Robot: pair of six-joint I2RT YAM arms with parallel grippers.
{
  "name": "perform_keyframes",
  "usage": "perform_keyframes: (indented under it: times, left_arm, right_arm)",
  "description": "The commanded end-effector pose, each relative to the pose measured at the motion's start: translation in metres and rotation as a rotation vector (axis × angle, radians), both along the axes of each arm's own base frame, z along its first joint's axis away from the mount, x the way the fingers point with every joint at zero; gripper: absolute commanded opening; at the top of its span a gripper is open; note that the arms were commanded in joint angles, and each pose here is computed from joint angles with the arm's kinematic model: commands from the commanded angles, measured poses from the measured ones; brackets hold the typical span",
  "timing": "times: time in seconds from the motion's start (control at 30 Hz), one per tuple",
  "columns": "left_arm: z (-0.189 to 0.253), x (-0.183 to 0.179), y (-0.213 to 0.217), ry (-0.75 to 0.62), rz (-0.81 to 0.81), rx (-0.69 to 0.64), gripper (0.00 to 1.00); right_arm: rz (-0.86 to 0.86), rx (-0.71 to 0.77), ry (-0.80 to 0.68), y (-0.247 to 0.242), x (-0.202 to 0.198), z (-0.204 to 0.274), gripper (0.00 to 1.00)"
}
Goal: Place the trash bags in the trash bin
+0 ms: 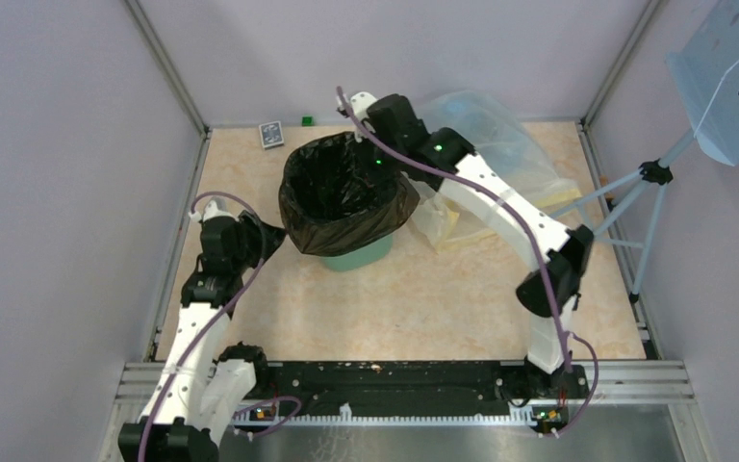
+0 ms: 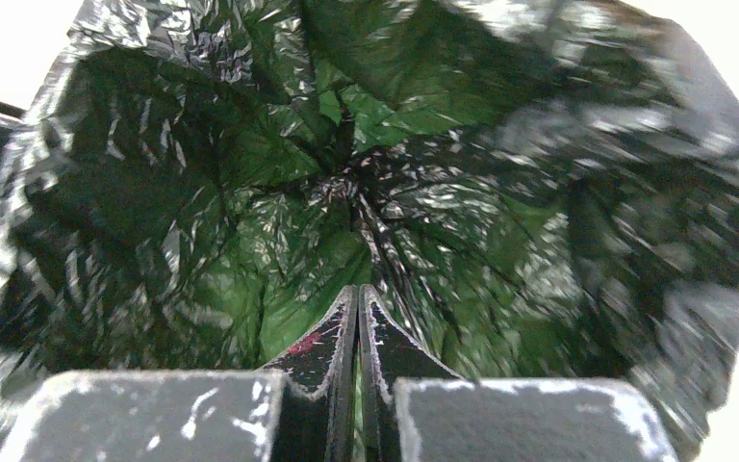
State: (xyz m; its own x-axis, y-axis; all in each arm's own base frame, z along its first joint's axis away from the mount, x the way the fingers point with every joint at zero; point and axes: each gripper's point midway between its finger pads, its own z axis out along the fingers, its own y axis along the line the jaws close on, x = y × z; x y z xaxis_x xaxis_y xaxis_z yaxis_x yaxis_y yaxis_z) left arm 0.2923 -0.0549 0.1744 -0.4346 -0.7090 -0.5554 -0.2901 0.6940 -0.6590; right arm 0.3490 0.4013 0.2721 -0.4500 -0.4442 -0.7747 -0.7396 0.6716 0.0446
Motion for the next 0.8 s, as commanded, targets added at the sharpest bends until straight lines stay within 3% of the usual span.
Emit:
perform_keyframes:
  times: [0.0,0.3,0.53,0.77]
  left_arm:
    - [0.02,0.022,-0.005,-0.072,-0.056,0.016,0.53]
    - [-0.005,0.036,-0.009,-0.023,-0.087,0.008,0.51]
    - [-0.002,0.046,-0.016,-0.034,-0.127,-0.012,0.51]
    - [0.001,0.048,-0.01,-0.03,-0.099,0.013,0.53]
  right_arm:
    - [0.096,-0.163,0.028,0.009,-0.01,-0.033,0.0]
    - [0.142,-0.297,0.104,0.005,-0.013,-0.099,0.0]
    - [0.177,-0.255,0.237,0.011,-0.011,-0.131,0.0]
    - [0.142,-0.34,0.302,-0.006,-0.009,-0.164,0.0]
